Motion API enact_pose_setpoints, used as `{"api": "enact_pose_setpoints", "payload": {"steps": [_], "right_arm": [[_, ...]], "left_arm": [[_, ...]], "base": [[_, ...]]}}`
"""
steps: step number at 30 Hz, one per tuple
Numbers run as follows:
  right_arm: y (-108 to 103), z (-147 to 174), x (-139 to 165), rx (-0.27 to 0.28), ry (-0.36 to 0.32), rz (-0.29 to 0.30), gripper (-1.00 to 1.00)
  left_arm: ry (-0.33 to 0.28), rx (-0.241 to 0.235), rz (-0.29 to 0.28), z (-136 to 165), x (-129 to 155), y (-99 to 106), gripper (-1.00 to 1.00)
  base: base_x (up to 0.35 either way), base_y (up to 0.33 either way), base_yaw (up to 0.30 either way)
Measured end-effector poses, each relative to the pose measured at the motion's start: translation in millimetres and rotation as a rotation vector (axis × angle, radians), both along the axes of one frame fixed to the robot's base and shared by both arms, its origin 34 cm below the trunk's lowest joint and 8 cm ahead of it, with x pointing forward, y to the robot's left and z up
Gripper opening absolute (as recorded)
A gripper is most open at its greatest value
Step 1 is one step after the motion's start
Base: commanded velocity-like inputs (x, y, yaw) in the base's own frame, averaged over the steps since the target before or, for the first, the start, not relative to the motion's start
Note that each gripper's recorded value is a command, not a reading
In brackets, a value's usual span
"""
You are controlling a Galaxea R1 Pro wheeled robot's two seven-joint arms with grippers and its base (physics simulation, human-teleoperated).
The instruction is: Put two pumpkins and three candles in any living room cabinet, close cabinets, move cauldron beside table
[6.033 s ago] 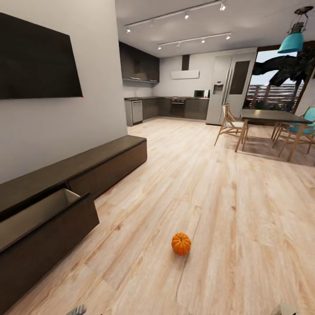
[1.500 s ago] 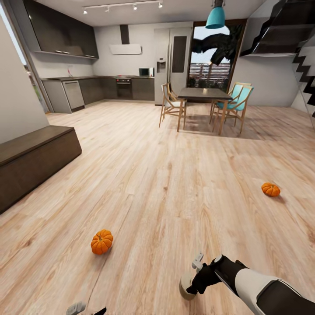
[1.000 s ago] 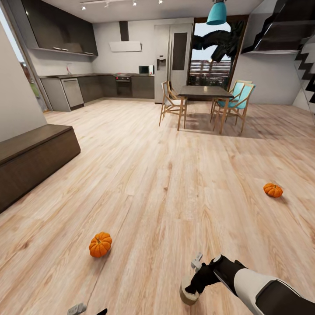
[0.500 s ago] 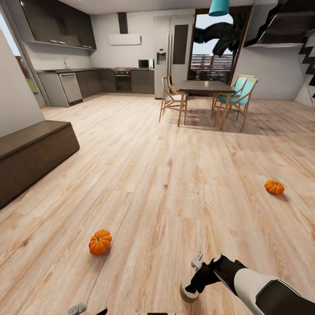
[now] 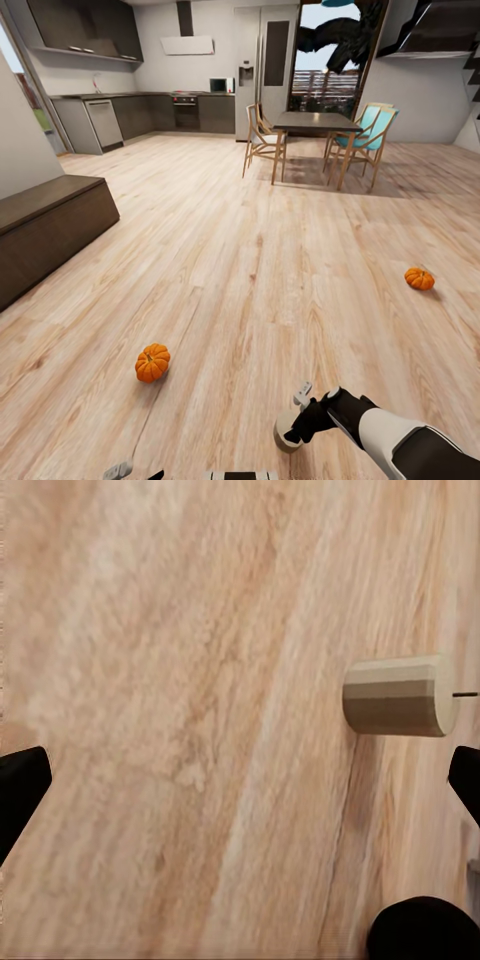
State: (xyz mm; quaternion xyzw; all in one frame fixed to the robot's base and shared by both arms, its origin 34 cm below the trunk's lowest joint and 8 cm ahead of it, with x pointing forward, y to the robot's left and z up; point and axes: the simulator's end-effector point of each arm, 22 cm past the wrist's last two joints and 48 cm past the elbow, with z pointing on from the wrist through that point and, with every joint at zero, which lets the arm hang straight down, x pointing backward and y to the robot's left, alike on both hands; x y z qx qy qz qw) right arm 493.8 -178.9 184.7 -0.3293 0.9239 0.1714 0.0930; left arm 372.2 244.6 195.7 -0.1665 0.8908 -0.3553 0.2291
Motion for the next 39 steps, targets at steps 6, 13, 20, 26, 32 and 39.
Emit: {"api": "enact_pose_setpoints", "payload": {"steps": [6,13,20,26,32,39], "right_arm": [[-5.1,-11.5,2.2,-0.029,-0.01,-0.011,1.0],[-5.5,-15.1,0.5,-0.032,-0.005,-0.013,1.0],[-4.7,-14.7,0.7,-0.031,-0.005,-0.012,1.0],[-4.4,-14.9,0.6,-0.031,-0.005,-0.012,1.0],[-4.5,-15.0,0.5,-0.031,-0.005,-0.011,1.0],[-4.5,-20.4,-3.7,-0.031,0.008,-0.011,1.0]], "left_arm": [[0.025,0.001,0.0,-7.6,-7.5,0.9,1.0],[0.033,0.001,0.0,-10.1,-9.9,1.0,1.0],[0.033,0.002,0.003,-9.9,-9.6,2.0,1.0],[0.033,0.003,0.003,-10.1,-9.6,2.5,1.0],[0.033,0.003,0.004,-10.2,-9.6,2.6,1.0],[0.046,0.004,0.005,-14.0,-13.3,2.8,1.0]], "base": [[0.0,0.0,0.0],[0.0,0.0,0.0],[0.224,0.023,0.0],[0.24,0.059,0.0],[0.029,0.007,0.0],[0.003,0.001,0.0]]}}
